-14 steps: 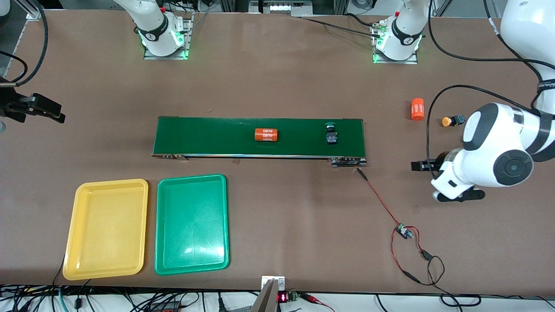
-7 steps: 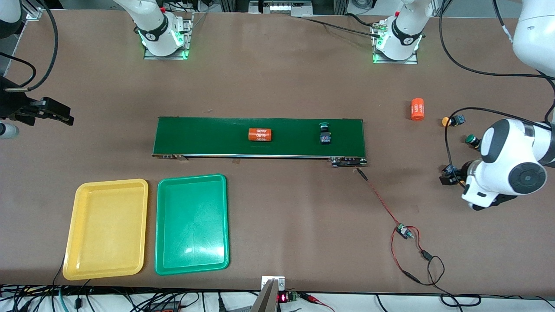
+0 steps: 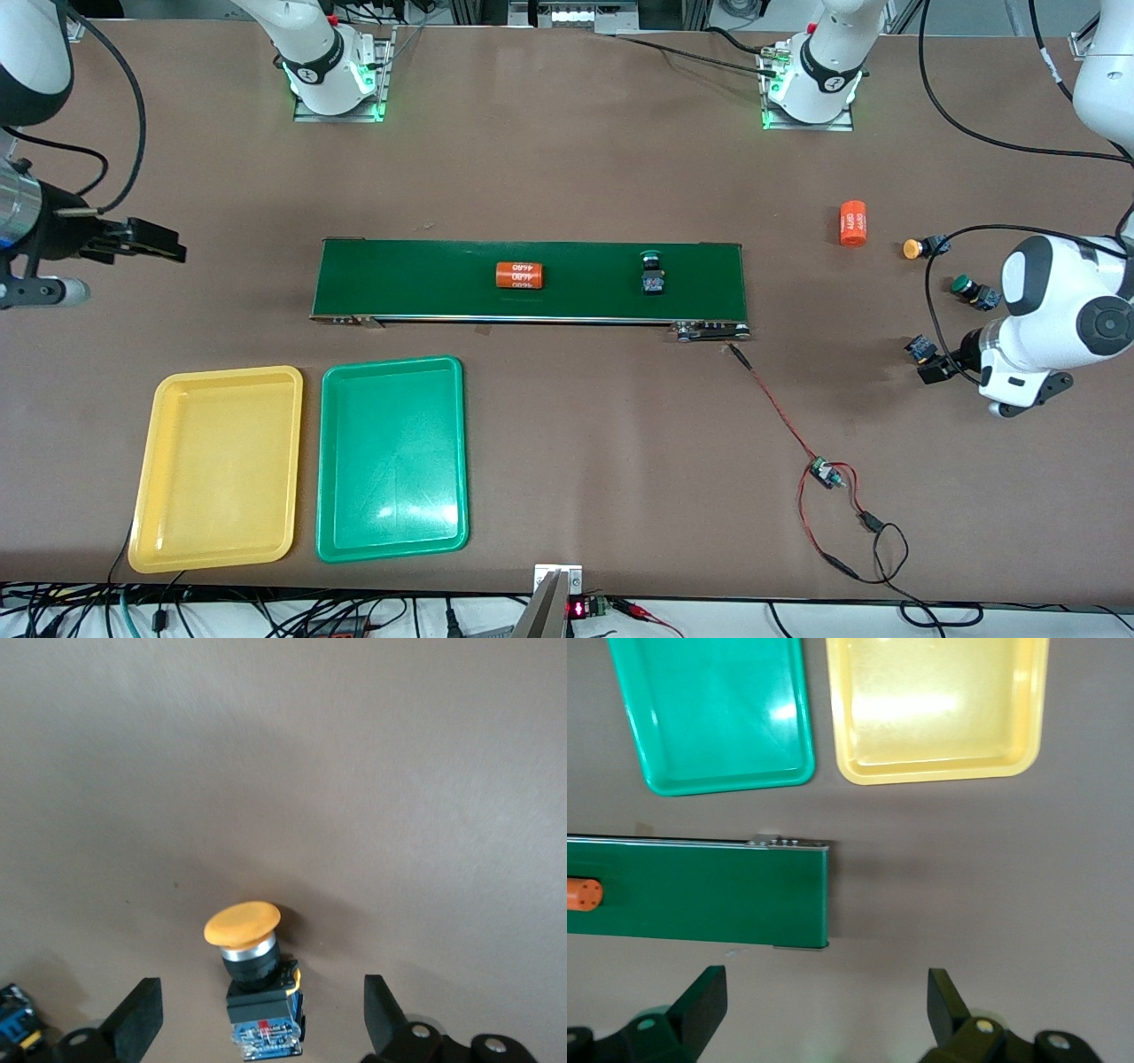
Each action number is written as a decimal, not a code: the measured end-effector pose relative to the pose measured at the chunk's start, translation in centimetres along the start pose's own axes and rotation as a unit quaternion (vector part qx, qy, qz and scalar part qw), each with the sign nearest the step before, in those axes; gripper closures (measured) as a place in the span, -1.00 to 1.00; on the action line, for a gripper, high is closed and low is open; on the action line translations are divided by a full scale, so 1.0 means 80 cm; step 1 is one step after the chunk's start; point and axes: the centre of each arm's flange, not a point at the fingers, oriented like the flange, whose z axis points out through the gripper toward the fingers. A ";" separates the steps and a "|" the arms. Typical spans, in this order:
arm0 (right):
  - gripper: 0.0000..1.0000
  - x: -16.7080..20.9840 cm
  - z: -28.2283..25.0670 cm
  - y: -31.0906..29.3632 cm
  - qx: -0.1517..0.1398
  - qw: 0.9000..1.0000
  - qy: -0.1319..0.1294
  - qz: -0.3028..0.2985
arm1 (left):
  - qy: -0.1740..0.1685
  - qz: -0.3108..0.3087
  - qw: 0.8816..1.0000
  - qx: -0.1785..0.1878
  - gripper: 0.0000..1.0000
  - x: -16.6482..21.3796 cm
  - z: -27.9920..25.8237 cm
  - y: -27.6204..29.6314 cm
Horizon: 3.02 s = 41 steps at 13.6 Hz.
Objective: Sort buttons by color to trays
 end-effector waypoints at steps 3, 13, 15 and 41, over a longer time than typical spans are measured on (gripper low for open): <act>-1.00 0.008 0.020 -0.057 -0.001 0.999 -0.011 -0.030 | -0.007 0.004 1.000 -0.001 -0.94 -0.009 0.013 0.003; -1.00 0.024 0.062 -0.147 -0.015 0.999 -0.010 -0.029 | -0.021 0.001 1.000 -0.003 0.17 -0.014 0.033 -0.004; -1.00 0.027 0.059 -0.149 -0.014 1.000 0.002 -0.021 | -0.021 0.001 1.000 -0.003 0.17 -0.014 0.031 -0.003; -1.00 -0.041 0.105 -0.360 -0.039 0.999 -0.010 0.031 | -0.064 0.264 0.962 0.011 -0.37 -0.385 -0.077 0.402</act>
